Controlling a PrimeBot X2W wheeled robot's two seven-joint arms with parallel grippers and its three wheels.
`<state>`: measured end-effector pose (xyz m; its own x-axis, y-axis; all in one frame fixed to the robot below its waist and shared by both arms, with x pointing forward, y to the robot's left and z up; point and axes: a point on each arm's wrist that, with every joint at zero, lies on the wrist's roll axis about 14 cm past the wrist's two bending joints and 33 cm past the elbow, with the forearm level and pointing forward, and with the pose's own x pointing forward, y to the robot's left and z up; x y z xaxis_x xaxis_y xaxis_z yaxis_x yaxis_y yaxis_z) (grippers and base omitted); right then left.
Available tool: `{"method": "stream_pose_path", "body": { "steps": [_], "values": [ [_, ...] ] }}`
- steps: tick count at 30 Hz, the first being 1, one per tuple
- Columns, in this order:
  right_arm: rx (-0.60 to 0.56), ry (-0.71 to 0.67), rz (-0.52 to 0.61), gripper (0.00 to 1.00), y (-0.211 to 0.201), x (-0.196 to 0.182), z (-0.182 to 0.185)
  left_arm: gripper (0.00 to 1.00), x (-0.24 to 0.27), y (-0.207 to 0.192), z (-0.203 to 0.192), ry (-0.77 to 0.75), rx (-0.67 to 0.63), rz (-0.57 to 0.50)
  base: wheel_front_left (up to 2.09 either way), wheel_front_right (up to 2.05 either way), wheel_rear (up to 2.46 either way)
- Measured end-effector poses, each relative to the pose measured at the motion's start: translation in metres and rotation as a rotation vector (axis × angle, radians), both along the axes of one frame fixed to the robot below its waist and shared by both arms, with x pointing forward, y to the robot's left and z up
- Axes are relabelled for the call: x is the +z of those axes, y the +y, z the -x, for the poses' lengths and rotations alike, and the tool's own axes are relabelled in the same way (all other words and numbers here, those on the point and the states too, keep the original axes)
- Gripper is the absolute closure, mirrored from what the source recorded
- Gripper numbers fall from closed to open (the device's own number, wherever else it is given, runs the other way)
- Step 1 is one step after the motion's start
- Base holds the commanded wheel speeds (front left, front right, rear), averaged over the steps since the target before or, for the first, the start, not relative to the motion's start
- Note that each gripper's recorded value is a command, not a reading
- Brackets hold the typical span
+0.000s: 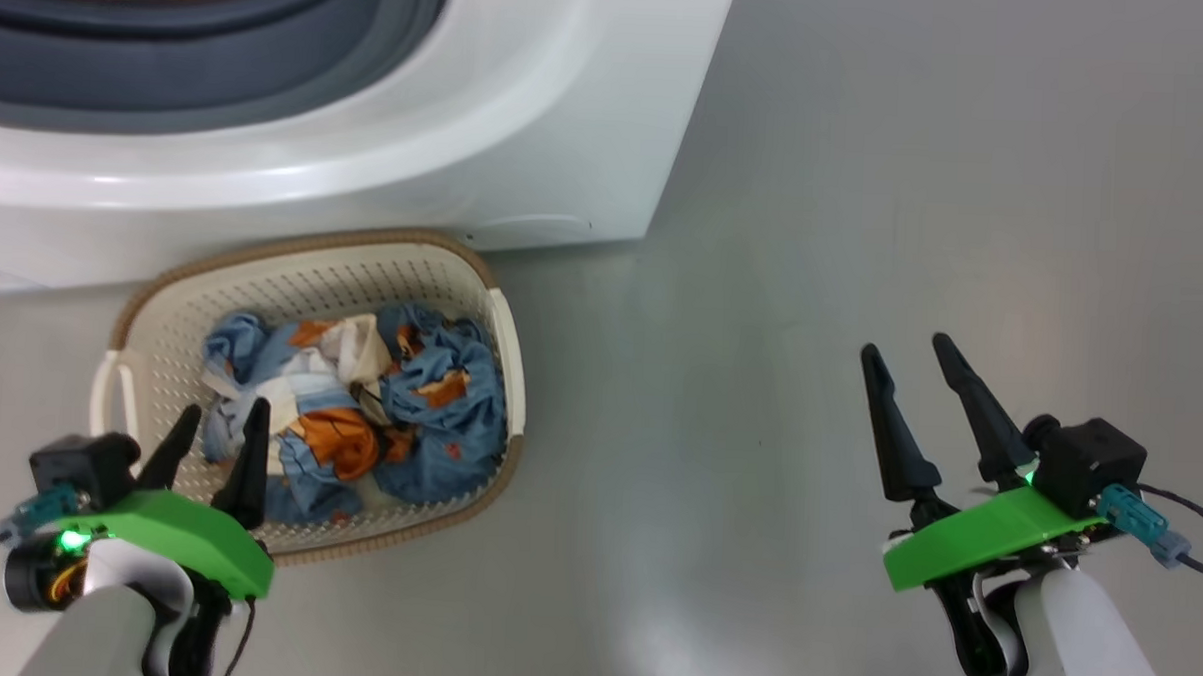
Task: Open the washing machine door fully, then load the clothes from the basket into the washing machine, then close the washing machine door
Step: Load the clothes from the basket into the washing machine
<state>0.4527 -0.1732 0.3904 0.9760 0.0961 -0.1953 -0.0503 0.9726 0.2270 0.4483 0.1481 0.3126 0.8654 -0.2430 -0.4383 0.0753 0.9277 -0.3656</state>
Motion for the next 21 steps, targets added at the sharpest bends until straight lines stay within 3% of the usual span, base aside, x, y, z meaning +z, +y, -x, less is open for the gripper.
{"method": "stream_pose_path", "body": {
  "steps": [21],
  "values": [
    [0.01,0.103,0.022,0.0,0.003,-0.069,-0.028,0.0,-0.138,-0.008,-0.018,0.336,-0.13,-0.089,0.0,0.0,0.0]
  ]
}}
